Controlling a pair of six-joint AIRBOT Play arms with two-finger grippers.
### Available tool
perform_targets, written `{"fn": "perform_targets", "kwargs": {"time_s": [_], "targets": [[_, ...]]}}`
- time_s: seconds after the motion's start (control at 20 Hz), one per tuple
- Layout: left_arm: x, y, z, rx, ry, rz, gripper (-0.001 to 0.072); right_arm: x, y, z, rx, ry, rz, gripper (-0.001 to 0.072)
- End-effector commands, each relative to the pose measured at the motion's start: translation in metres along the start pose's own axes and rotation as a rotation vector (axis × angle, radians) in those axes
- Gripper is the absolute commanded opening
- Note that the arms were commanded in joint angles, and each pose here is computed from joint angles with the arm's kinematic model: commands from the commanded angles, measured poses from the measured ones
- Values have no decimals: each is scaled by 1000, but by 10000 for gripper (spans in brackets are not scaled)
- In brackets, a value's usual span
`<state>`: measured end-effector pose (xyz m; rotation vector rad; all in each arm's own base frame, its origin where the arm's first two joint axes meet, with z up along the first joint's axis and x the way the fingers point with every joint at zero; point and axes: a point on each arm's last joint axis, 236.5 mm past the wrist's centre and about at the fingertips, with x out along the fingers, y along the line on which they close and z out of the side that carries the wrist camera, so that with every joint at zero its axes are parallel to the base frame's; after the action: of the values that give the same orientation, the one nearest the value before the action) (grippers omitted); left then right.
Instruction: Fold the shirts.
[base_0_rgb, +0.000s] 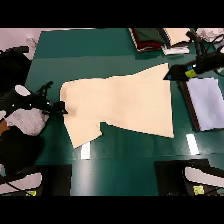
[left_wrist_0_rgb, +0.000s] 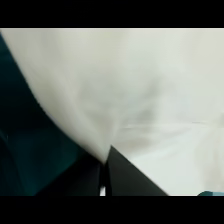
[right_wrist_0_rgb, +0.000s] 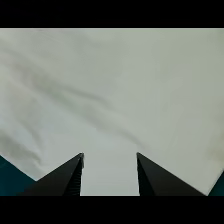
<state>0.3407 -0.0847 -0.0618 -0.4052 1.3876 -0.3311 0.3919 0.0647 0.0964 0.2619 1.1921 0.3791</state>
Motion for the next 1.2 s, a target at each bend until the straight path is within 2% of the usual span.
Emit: {"fn": "perform_targets", "kwargs": {"time_s": [0.0,0.15,0.2,0.25,0.45,0.7,0.85,0.9,0.95,1.0,1.15], "targets": [[-31,-5,17,71,-98,59,25,5,-29,-56,107,112,-19,388],[-62,-19,23,122,-187,72,26,16,-78,-141,261,239,-108,407],[-65,-21,23,127,-197,71,26,22,-87,-170,322,284,-114,544],[-67,-22,23,129,-201,71,26,29,-92,-199,394,327,-99,608],[-66,-21,23,126,-202,69,26,55,-85,-274,565,438,-34,511],[-66,-24,23,122,-203,59,26,86,-57,-265,595,368,67,502],[-66,-25,23,119,-202,51,25,99,-40,-255,519,349,80,378],[-66,-26,23,119,-202,52,26,102,-35,-252,492,343,83,204],[-67,-26,24,121,-205,51,25,103,-31,-248,451,341,78,61],[-73,-29,26,129,-225,52,25,101,-26,-239,405,329,80,17],[-134,-61,46,202,-395,50,25,61,-6,-166,231,120,70,16]]}}
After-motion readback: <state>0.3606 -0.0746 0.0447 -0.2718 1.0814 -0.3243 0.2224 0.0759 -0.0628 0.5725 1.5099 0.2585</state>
